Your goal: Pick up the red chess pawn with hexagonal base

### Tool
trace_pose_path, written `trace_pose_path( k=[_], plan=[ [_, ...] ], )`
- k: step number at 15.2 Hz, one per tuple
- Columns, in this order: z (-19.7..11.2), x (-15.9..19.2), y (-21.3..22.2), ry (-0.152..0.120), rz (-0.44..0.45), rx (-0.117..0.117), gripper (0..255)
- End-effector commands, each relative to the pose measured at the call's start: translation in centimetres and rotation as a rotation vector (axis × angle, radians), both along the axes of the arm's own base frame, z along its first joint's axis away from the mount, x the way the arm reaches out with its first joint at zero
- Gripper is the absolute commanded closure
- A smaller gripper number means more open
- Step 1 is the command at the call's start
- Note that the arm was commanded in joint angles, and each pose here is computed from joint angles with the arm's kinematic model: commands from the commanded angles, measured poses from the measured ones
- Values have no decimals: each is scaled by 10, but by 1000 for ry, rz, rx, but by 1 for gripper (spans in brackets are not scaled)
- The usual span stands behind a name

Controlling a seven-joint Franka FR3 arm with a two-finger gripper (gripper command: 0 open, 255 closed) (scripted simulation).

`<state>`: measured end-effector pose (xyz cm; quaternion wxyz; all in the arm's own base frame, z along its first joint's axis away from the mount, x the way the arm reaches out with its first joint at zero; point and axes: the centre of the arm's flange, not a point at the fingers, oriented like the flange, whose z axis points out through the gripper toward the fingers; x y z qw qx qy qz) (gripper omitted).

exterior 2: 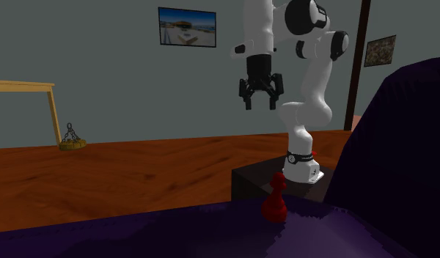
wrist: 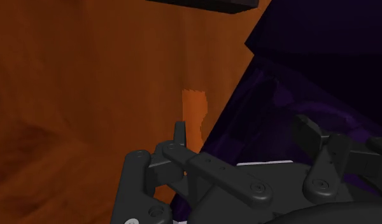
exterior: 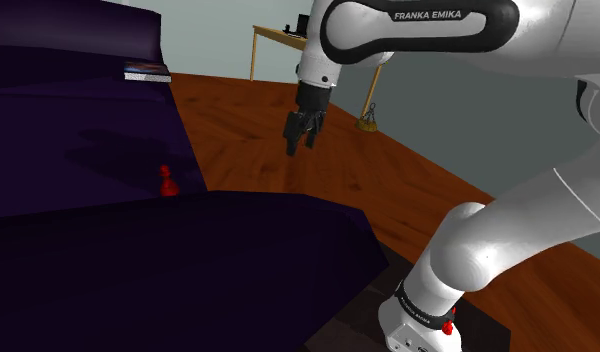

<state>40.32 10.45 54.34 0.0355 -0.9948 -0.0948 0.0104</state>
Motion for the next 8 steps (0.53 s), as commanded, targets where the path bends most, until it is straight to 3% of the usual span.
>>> trace_pose_path(
  k=[1, 8],
  plan=[
    [-4, 17, 22, 3, 7, -3, 0],
    [-17, 77, 95, 13, 31, -16, 0]
  ],
)
